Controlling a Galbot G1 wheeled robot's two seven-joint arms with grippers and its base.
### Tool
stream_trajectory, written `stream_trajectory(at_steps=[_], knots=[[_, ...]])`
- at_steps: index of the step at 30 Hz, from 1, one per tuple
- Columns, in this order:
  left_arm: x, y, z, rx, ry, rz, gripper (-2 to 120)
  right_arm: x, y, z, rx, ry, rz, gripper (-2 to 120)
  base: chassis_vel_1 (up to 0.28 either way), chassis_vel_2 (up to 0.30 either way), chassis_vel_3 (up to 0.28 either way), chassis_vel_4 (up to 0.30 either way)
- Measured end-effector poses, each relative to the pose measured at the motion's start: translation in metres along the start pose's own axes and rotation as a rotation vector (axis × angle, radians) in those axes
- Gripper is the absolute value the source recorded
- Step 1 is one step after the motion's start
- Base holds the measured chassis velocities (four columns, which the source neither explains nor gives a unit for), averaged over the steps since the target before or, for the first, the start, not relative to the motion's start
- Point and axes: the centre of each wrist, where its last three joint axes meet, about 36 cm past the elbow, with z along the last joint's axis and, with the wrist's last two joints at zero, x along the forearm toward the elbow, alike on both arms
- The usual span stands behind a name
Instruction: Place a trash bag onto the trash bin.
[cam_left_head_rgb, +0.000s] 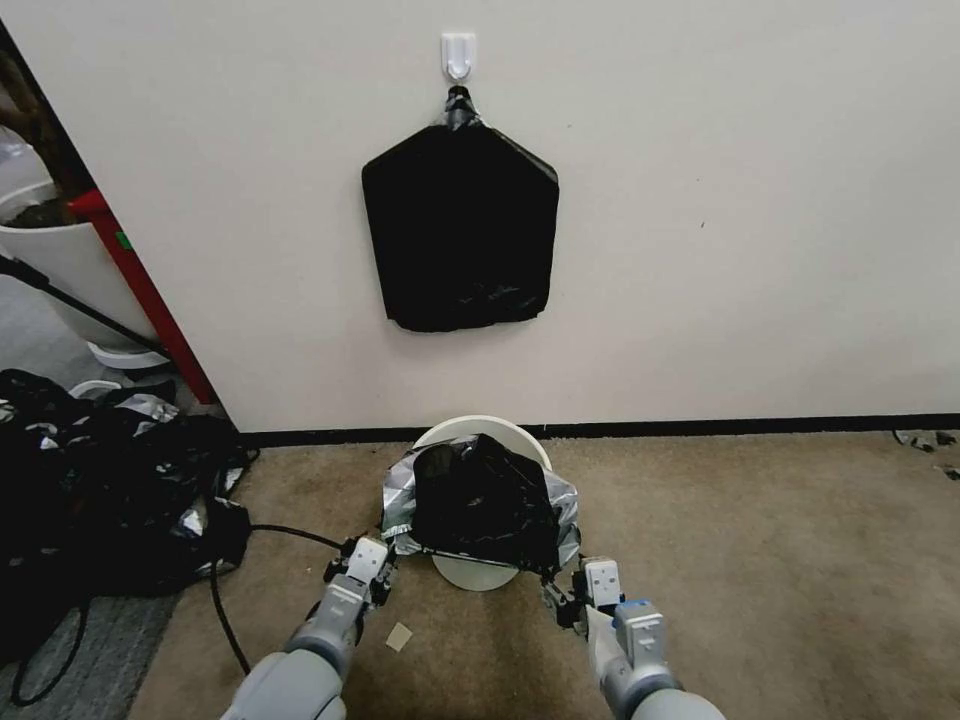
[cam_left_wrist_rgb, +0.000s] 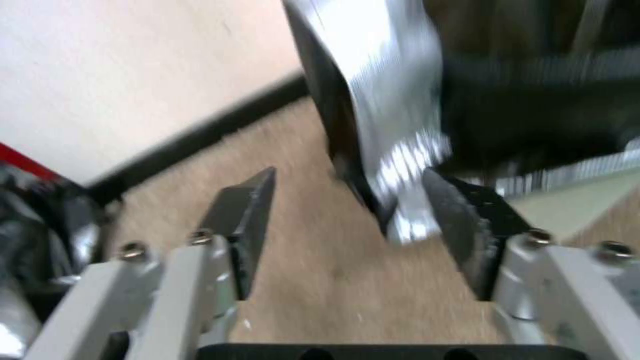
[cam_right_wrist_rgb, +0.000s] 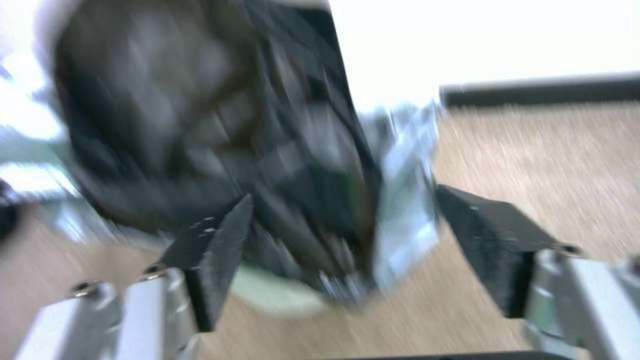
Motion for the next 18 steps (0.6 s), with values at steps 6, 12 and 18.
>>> stream_trajectory(at_steps=[6,12,18], knots=[[0.013,0.017,-0.033,0.141,-0.338,-0.074,88,-0.033,-0.031,-0.063,-0.083,-0.255,-0.108,99,0.000,0.000,0.000,0.000],[0.013,0.030,-0.053,0.227,-0.579,-0.085,99,-0.095,-0.085,-0.132,-0.087,-0.073,-0.147,100,0.000,0.000,0.000,0.000],[0.014,0.036,-0.060,0.266,-0.606,-0.111,100,-0.149,-0.111,-0.166,0.047,0.094,-0.278,100,0.000,0.000,0.000,0.000]])
